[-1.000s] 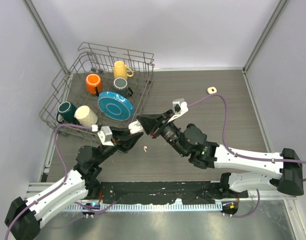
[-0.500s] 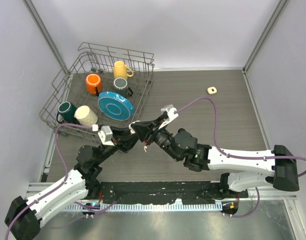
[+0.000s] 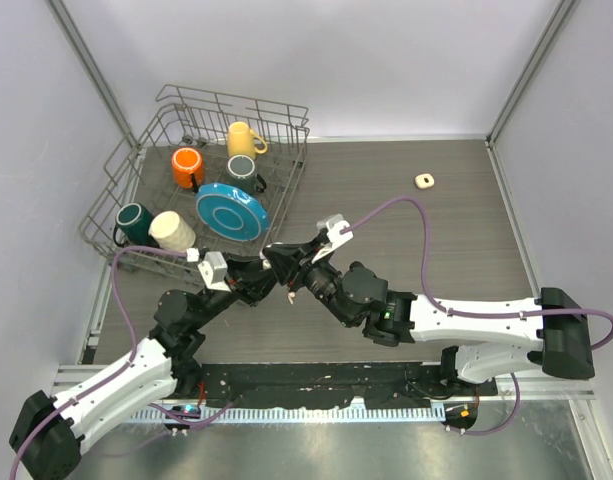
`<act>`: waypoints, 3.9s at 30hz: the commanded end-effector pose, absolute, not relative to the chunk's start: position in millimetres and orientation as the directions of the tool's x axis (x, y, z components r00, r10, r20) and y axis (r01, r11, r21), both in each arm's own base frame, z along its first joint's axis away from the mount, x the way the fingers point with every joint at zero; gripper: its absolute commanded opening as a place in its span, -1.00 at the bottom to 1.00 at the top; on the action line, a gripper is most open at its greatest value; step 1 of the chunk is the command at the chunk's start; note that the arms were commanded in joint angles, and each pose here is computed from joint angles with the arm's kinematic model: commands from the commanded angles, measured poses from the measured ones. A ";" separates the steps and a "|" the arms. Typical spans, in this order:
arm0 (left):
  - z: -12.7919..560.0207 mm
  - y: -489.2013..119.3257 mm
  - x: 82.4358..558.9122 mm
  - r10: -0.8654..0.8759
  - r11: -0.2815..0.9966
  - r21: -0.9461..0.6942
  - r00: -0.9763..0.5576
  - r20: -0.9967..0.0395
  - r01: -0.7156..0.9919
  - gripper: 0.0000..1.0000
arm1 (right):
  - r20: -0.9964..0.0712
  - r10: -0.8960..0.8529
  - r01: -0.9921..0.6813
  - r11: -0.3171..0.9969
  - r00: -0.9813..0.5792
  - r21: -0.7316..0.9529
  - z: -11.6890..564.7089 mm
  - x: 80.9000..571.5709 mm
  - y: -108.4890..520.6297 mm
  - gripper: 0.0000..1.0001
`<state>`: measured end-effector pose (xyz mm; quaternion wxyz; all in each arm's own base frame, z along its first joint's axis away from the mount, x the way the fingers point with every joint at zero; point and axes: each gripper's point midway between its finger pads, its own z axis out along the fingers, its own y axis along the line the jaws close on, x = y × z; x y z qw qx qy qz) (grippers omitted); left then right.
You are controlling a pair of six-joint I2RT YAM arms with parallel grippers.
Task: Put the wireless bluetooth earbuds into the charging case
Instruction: Place the earbud in the charging case, then close the charging case.
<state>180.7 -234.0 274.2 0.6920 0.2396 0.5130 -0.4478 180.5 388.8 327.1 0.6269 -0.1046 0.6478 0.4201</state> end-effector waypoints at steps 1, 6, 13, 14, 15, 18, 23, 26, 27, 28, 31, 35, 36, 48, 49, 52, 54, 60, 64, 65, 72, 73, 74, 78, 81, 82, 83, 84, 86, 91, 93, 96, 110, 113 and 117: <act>313.0 -230.7 173.5 -0.449 0.465 -0.092 0.145 -0.882 0.881 -1.00 | -0.879 0.453 -0.630 0.641 -0.149 0.438 346.0 187.1 380.2 -0.99; 312.7 -230.6 173.3 -0.448 0.466 -0.090 0.147 -0.882 0.880 -1.00 | -0.881 0.448 -0.627 0.646 -0.152 0.436 341.6 187.1 380.1 -0.99; 314.3 -230.0 174.8 -0.453 0.472 -0.090 0.153 -0.878 0.877 -1.00 | -0.875 0.447 -0.639 0.621 -0.188 0.455 335.8 181.9 386.3 -0.98; 314.7 -230.1 174.7 -0.455 0.471 -0.090 0.154 -0.877 0.877 -1.00 | -0.874 0.446 -0.638 0.619 -0.194 0.458 333.1 181.2 386.8 -0.99; 314.1 -230.7 174.6 -0.453 0.469 -0.090 0.153 -0.878 0.879 -1.00 | -0.873 0.446 -0.635 0.621 -0.195 0.459 331.8 182.0 386.7 -0.98; 315.0 -230.6 175.1 -0.457 0.469 -0.089 0.155 -0.876 0.878 -1.00 | -0.869 0.449 -0.640 0.610 -0.206 0.467 330.9 179.0 388.1 -0.99; 315.7 -230.5 175.7 -0.460 0.471 -0.091 0.156 -0.874 0.878 -1.00 | -0.871 0.445 -0.640 0.611 -0.208 0.465 330.2 177.8 387.5 -0.98; 318.0 -229.6 175.8 -0.465 0.474 -0.091 0.161 -0.871 0.876 -1.00 | -0.877 0.432 -0.638 0.618 -0.211 0.458 325.6 177.2 386.7 -0.99; 318.1 -229.1 176.5 -0.465 0.478 -0.091 0.163 -0.870 0.874 -1.00 | -0.880 0.425 -0.639 0.621 -0.213 0.455 323.9 176.6 387.0 -0.99; 317.8 -229.1 176.2 -0.466 0.477 -0.092 0.163 -0.870 0.874 -1.00 | -0.884 0.415 -0.641 0.623 -0.217 0.449 322.2 175.4 386.7 -0.98; 319.1 -226.7 177.9 -0.470 0.491 -0.096 0.170 -0.866 0.866 -1.00 | -0.889 0.396 -0.651 0.617 -0.229 0.442 316.9 171.1 387.4 -0.98; 318.7 -224.8 179.1 -0.470 0.501 -0.096 0.177 -0.865 0.860 -1.00 | -0.891 0.391 -0.651 0.618 -0.232 0.441 315.9 170.0 385.6 -0.98; 318.8 -224.7 179.3 -0.470 0.502 -0.097 0.177 -0.865 0.860 -1.00 | -0.892 0.388 -0.651 0.621 -0.230 0.438 315.4 170.3 385.3 -0.99; 316.3 -224.9 179.1 -0.467 0.500 -0.099 0.172 -0.867 0.860 -1.00 | -0.902 0.362 -0.644 0.637 -0.236 0.424 318.4 170.7 384.0 -0.50; 315.9 -225.1 179.3 -0.465 0.501 -0.098 0.172 -0.868 0.860 -1.00 | -0.899 0.370 -0.645 0.633 -0.234 0.428 324.2 170.7 384.2 -0.45; 314.7 -225.3 179.3 -0.464 0.499 -0.100 0.168 -0.870 0.861 -1.00 | -0.897 0.376 -0.650 0.627 -0.231 0.430 334.2 170.7 386.8 -0.26; 314.8 -225.3 178.1 -0.466 0.496 -0.101 0.167 -0.869 0.863 -1.00 | -0.894 0.384 -0.655 0.618 -0.231 0.435 345.2 170.0 388.1 -0.16; 314.1 -223.4 175.8 -0.466 0.496 -0.102 0.165 -0.869 0.863 -1.00 | -0.881 0.425 -0.668 0.595 -0.209 0.446 370.1 168.3 383.8 0.17; 313.2 -221.5 174.7 -0.467 0.498 -0.105 0.164 -0.869 0.861 -1.00 | -0.876 0.450 -0.670 0.599 -0.172 0.439 389.0 170.7 376.4 0.27; 311.5 -221.3 174.9 -0.465 0.500 -0.107 0.162 -0.871 0.860 -1.00 | -0.875 0.454 -0.669 0.600 -0.168 0.439 392.1 171.1 375.4 0.28; 312.8 -219.7 173.5 -0.465 0.501 -0.106 0.164 -0.870 0.859 -1.00 | -0.845 0.510 -0.699 0.545 -0.162 0.463 415.5 163.4 364.0 0.27; 311.3 -219.8 174.4 -0.461 0.504 -0.107 0.162 -0.873 0.857 -1.00 | -0.841 0.515 -0.699 0.542 -0.163 0.467 417.5 162.8 361.6 0.28; 310.3 -219.5 175.2 -0.460 0.507 -0.110 0.161 -0.873 0.855 -1.00 | -0.835 0.523 -0.697 0.536 -0.169 0.476 419.4 162.1 359.7 0.27; 310.9 -219.8 174.0 -0.458 0.503 -0.111 0.156 -0.875 0.857 -1.00 | -0.835 0.520 -0.661 0.565 -0.179 0.494 417.2 164.7 342.9 0.32; 312.0 -218.8 174.6 -0.454 0.509 -0.111 0.156 -0.877 0.854 -1.00 | -0.843 0.511 -0.581 0.639 -0.169 0.504 412.1 175.8 322.7 0.48; 313.9 -218.9 173.7 -0.455 0.507 -0.108 0.158 -0.877 0.855 -1.00 | -0.847 0.506 -0.553 0.663 -0.165 0.504 410.3 179.1 316.5 0.57; 314.0 -218.4 173.4 -0.454 0.507 -0.108 0.159 -0.877 0.855 -1.00 | -0.867 0.470 -0.506 0.715 -0.163 0.483 403.1 185.0 307.8 0.58; 316.5 -218.2 172.2 -0.454 0.505 -0.100 0.166 -0.875 0.857 -1.00 | -0.872 0.460 -0.483 0.732 -0.169 0.480 399.7 187.9 304.0 0.62; 317.1 -217.8 171.2 -0.452 0.505 -0.096 0.167 -0.876 0.858 -1.00 | -0.888 0.426 -0.430 0.778 -0.175 0.458 392.5 192.5 290.8 0.64; 323.5 -215.8 169.6 -0.451 0.508 -0.090 0.176 -0.875 0.857 -1.00 | -0.857 0.442 -0.303 0.806 -0.265 0.509 367.6 195.6 264.5 0.68; 329.7 -215.3 166.4 -0.457 0.500 -0.081 0.183 -0.871 0.862 -1.00 | -0.857 0.415 -0.269 0.826 -0.305 0.495 356.2 194.3 251.8 0.69; 333.5 -215.7 159.6 -0.462 0.476 -0.076 0.176 -0.869 0.876 -1.00 | -0.822 0.425 -0.193 0.833 -0.379 0.519 342.7 194.5 236.4 0.69; 330.2 -205.8 146.0 -0.461 0.468 -0.073 0.173 -0.870 0.881 -1.00 | -0.685 0.426 -0.129 0.788 -0.592 0.602 290.8 168.8 223.4 0.79; 330.1 -206.3 144.6 -0.461 0.462 -0.074 0.168 -0.871 0.884 -1.00 | -0.698 0.407 -0.143 0.797 -0.590 0.586 294.2 169.0 223.4 0.79; 327.6 -208.3 144.4 -0.454 0.455 -0.071 0.163 -0.876 0.888 -1.00 | -0.734 0.346 -0.182 0.826 -0.585 0.534 296.4 171.3 227.7 0.80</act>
